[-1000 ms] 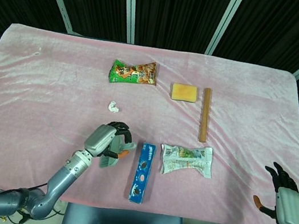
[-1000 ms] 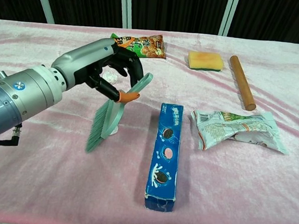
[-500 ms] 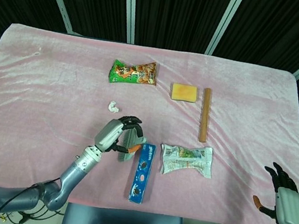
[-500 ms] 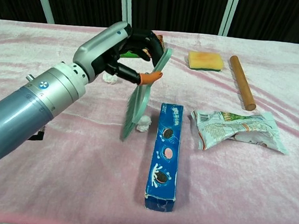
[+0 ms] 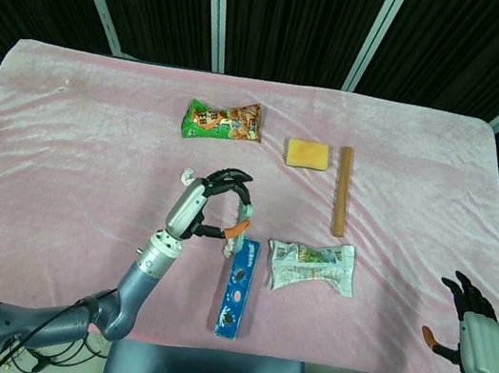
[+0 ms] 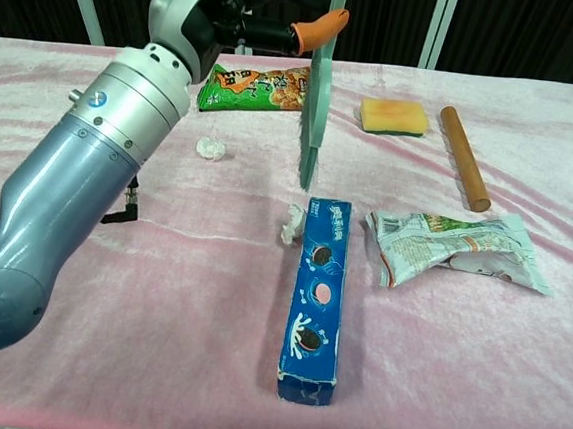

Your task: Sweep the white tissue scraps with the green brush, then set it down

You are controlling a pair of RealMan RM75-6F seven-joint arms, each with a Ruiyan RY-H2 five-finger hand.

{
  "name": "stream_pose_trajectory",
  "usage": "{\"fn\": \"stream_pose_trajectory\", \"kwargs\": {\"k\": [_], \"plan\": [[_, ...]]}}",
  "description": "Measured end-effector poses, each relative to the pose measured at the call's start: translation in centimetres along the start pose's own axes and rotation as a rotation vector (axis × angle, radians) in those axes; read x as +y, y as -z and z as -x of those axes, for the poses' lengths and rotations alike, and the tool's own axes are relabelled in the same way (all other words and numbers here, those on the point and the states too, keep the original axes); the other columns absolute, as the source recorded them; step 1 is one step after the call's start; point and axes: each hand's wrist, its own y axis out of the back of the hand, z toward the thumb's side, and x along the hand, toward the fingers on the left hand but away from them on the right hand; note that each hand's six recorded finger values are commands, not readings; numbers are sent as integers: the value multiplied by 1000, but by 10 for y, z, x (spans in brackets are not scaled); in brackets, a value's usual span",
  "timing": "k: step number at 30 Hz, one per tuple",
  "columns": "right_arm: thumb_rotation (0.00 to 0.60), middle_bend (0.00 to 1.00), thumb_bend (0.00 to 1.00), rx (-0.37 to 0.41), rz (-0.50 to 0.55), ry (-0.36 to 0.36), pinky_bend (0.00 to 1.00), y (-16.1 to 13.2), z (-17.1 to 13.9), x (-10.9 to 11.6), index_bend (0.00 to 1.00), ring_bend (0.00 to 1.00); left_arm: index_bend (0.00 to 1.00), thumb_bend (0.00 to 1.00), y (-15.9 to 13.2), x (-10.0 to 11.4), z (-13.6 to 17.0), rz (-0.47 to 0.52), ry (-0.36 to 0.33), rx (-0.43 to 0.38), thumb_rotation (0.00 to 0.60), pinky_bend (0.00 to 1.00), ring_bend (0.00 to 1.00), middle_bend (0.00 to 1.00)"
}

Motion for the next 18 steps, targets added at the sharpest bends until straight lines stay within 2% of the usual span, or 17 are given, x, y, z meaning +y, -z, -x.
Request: {"fn": "stream_pose_trajectory", "kwargs": {"k": [6, 10, 14, 18], "plan": [[600, 43, 194, -5, -1, 4, 157, 1, 0, 1, 182, 98, 681, 369, 17, 35, -9, -257, 69, 12, 600, 293, 257, 671], [600, 44, 194, -9, 0, 7, 157, 2, 0, 2, 182, 98, 683, 368, 44, 65, -13, -406, 155, 83, 600, 293, 257, 672], [600, 44, 195, -7, -6, 16, 156, 2, -1, 4, 182, 98, 683, 368, 75, 83, -12, -471, 228, 190, 600, 293, 257, 672], [600, 44, 195, -5, -9, 19, 156, 2, -1, 4, 182, 98, 684, 368, 94, 100, -12, -528, 249, 246, 600, 293, 257, 672]]}}
